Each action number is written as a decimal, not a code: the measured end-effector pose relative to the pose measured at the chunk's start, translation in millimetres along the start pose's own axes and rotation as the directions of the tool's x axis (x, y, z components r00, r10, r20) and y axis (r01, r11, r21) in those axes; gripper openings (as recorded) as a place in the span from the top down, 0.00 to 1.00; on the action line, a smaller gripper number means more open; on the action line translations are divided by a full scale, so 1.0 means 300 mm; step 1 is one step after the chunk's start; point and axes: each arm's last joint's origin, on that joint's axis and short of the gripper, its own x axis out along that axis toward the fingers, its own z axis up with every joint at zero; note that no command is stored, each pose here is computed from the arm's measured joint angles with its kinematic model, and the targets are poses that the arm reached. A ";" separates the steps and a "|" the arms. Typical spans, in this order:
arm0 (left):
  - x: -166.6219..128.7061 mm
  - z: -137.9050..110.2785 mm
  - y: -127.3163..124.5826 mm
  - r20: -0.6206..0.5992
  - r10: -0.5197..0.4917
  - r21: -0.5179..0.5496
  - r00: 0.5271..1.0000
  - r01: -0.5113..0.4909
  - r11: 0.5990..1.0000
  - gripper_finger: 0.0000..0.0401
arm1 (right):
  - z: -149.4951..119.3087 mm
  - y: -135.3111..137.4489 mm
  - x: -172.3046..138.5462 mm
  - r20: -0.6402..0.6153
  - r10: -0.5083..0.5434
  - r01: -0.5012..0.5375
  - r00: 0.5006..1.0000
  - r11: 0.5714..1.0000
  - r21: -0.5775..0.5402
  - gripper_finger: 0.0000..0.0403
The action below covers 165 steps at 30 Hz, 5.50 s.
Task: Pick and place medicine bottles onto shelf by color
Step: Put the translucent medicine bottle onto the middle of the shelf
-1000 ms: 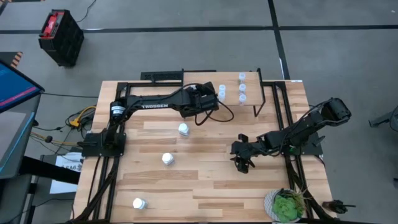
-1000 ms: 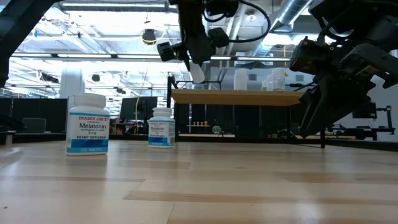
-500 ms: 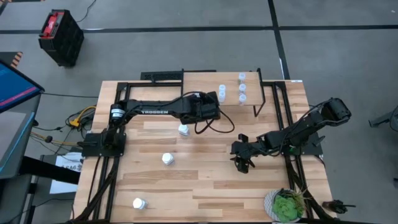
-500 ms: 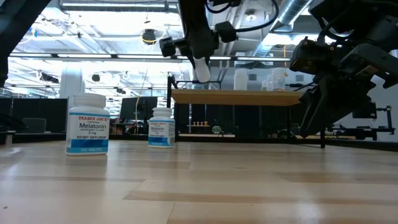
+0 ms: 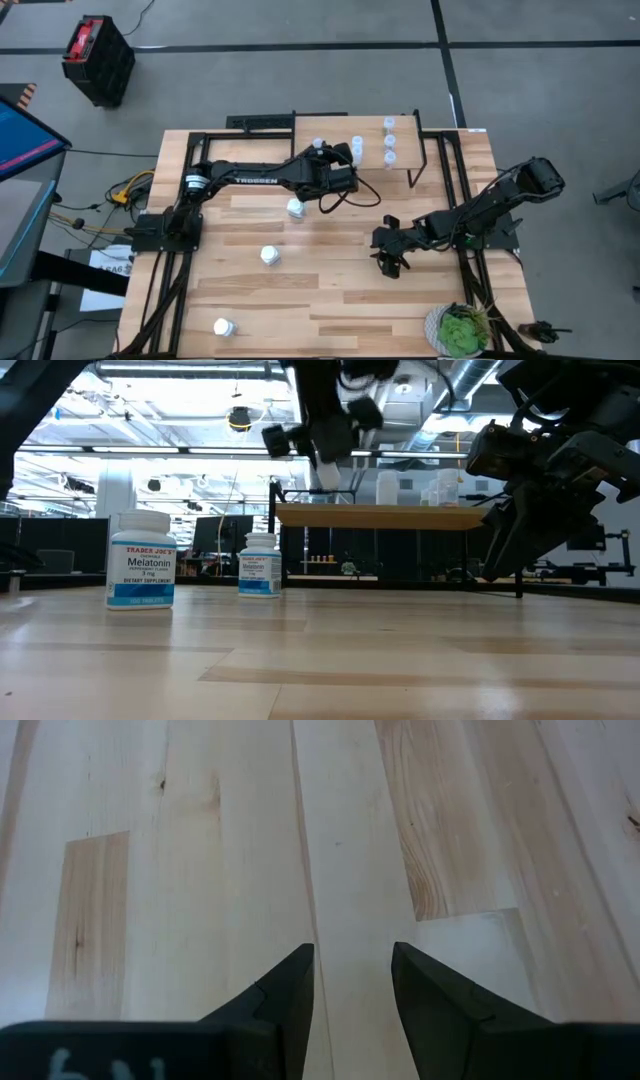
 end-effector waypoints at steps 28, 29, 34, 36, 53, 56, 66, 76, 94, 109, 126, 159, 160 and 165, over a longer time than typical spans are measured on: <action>0.085 0.068 0.001 -0.023 -0.043 0.045 0.999 0.044 0.998 0.72 | -0.007 -0.003 0.000 -0.020 -0.010 0.010 1.000 1.000 -0.003 0.61; 0.085 0.068 0.002 -0.017 -0.043 0.045 0.999 0.044 0.998 0.72 | -0.007 -0.003 0.000 -0.021 -0.010 0.010 1.000 1.000 -0.002 0.61; 0.085 0.069 0.001 -0.005 -0.046 0.048 0.999 0.046 0.998 0.71 | -0.007 -0.003 0.000 -0.021 -0.010 0.010 1.000 1.000 0.003 0.61; 0.085 0.069 0.001 -0.005 -0.046 0.047 0.999 0.046 0.998 0.68 | -0.007 -0.003 0.000 -0.021 -0.010 0.010 1.000 1.000 0.003 0.61; 0.086 0.070 0.006 0.004 -0.038 -0.019 0.999 0.038 0.999 0.51 | -0.007 -0.003 0.000 -0.020 -0.010 0.010 1.000 1.000 0.004 0.61; 0.086 0.070 0.006 0.004 -0.038 -0.026 0.999 0.038 0.999 0.51 | -0.007 -0.003 0.000 -0.021 -0.010 0.010 1.000 1.000 0.004 0.61; 0.086 0.070 0.006 0.004 -0.038 -0.051 0.999 0.038 0.998 0.51 | -0.007 -0.003 0.000 -0.020 -0.010 0.010 1.000 1.000 0.004 0.61; 0.097 0.005 0.038 -0.005 -0.033 -0.126 0.999 0.032 0.992 0.51 | -0.008 -0.004 0.000 -0.023 -0.011 0.011 1.000 1.000 0.004 0.61; 0.059 -0.224 0.121 -0.085 0.000 -0.414 0.996 -0.035 0.909 0.51 | -0.008 -0.004 0.000 -0.026 -0.012 0.012 1.000 1.000 0.003 0.61; 0.016 -0.471 -0.047 0.292 -0.165 -0.905 0.942 0.328 0.271 0.52 | -0.008 -0.004 0.000 -0.025 -0.012 0.013 1.000 1.000 0.028 0.61; 0.045 -0.440 -0.055 0.794 -0.078 -0.606 0.603 0.795 -0.029 0.52 | -0.008 -0.003 0.000 -0.023 -0.012 0.012 1.000 0.999 0.031 0.61; 0.240 -0.274 -0.007 0.721 0.094 -0.689 0.687 0.724 -0.010 0.52 | -0.008 -0.004 0.000 -0.025 -0.013 0.013 1.000 0.999 0.029 0.61; 0.244 -0.265 -0.008 0.723 0.086 -0.687 0.685 0.726 -0.006 0.52 | -0.008 -0.004 0.000 -0.025 -0.012 0.013 1.000 0.999 0.029 0.61; 0.264 -0.238 0.008 0.706 0.095 -0.706 0.702 0.707 0.026 0.52 | -0.008 -0.004 0.000 -0.025 -0.012 0.013 1.000 0.999 0.032 0.61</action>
